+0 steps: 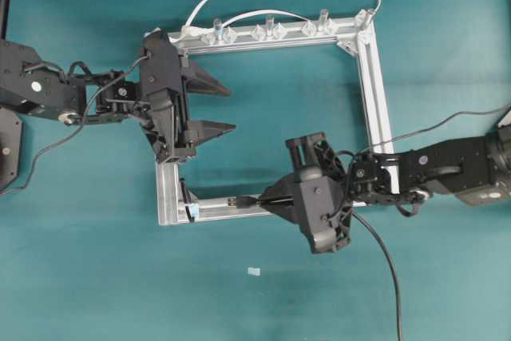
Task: Insert the wire through the string loop located on the left side.
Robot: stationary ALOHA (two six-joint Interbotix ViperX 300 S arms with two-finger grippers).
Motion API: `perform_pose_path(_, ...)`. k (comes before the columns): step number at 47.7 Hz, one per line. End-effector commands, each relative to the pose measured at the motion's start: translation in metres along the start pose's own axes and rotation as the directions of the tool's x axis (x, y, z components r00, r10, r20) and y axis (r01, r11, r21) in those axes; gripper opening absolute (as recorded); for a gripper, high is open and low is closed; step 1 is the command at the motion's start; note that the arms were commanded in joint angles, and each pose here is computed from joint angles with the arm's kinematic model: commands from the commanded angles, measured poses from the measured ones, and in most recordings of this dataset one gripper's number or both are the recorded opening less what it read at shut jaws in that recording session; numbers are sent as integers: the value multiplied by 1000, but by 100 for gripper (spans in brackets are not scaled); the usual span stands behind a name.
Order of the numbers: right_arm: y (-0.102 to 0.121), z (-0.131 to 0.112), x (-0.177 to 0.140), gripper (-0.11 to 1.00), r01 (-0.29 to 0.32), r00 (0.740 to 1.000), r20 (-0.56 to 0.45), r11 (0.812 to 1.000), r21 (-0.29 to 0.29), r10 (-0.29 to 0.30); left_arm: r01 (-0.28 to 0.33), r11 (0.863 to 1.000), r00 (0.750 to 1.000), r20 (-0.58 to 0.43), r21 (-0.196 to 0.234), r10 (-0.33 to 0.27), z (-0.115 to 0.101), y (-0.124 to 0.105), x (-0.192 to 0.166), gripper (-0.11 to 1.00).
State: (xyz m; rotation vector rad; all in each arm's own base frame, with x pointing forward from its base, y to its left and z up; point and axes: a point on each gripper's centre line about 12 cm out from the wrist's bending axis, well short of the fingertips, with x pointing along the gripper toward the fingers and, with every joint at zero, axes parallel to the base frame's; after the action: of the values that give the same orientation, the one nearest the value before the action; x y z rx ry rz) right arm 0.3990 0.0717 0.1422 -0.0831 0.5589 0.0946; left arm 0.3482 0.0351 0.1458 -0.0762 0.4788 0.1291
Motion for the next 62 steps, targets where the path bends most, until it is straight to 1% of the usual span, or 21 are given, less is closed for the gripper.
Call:
perform_pose_path(1, -2, 14, 1, 9, 5, 999, 37, 1000, -3, -4, 7, 1000, 999, 41, 4, -8, 13, -2, -2, 75)
perform_pose_path(15, -1, 14, 9, 9, 3, 999, 33, 1000, -10, -3, 9, 1000, 999, 40, 6, -9, 12, -3, -3, 74)
perform_pose_path(62, -2, 14, 9, 9, 4, 999, 32, 1000, -12, -4, 7, 1000, 999, 38, 10, -7, 12, -2, -3, 74)
